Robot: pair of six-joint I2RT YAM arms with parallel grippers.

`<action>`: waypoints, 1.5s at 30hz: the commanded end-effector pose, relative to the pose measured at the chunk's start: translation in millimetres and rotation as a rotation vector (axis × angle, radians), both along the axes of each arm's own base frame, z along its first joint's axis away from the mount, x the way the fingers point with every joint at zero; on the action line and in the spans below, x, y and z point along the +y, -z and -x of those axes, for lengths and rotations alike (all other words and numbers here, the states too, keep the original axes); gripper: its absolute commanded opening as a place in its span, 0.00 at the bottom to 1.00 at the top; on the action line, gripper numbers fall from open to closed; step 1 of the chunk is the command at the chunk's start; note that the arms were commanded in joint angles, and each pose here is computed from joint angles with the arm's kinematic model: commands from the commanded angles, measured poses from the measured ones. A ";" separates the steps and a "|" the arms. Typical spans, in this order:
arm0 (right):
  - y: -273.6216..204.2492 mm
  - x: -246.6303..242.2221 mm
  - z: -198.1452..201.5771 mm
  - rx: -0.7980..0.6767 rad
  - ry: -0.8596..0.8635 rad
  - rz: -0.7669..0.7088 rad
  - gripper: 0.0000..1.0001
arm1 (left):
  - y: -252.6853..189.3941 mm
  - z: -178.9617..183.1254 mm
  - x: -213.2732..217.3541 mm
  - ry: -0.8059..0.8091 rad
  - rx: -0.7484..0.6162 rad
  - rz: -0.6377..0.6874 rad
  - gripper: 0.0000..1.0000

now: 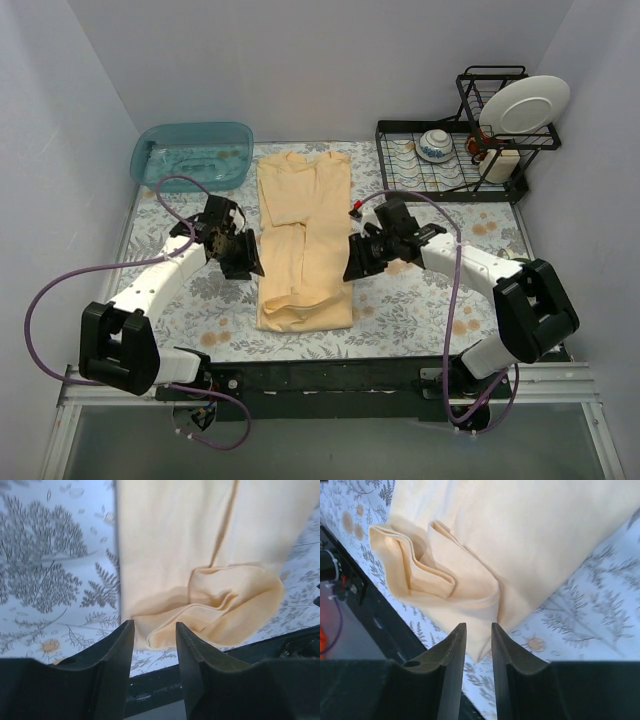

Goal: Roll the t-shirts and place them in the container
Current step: Roll the T-shirt to the center of the board.

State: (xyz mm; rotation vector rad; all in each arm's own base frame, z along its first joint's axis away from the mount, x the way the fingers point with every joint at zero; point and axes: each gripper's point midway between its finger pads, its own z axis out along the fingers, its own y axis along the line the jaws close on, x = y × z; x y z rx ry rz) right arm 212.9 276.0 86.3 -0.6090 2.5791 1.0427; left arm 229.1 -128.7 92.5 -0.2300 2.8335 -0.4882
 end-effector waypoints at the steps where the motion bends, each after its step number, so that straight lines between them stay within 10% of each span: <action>1: -37.4 -7.5 -17.2 -0.266 -0.189 -0.010 0.35 | -44.9 -26.4 -16.3 0.144 -0.188 0.086 0.36; 10: -38.5 6.2 20.1 -0.415 -0.539 -0.087 0.36 | -34.9 46.4 -62.3 0.407 0.022 0.465 0.32; 21: -21.6 16.1 12.8 -0.396 -0.549 -0.086 0.36 | -1.9 16.7 -43.7 0.344 0.011 0.287 0.60; 33: -5.2 6.4 -6.4 -0.270 -0.400 -0.068 0.39 | 18.9 -3.2 -35.2 0.817 0.052 0.255 0.50; 45: 20.7 6.2 -5.2 -0.165 -0.407 -0.066 0.45 | 27.4 21.9 -33.4 0.858 0.083 0.318 0.53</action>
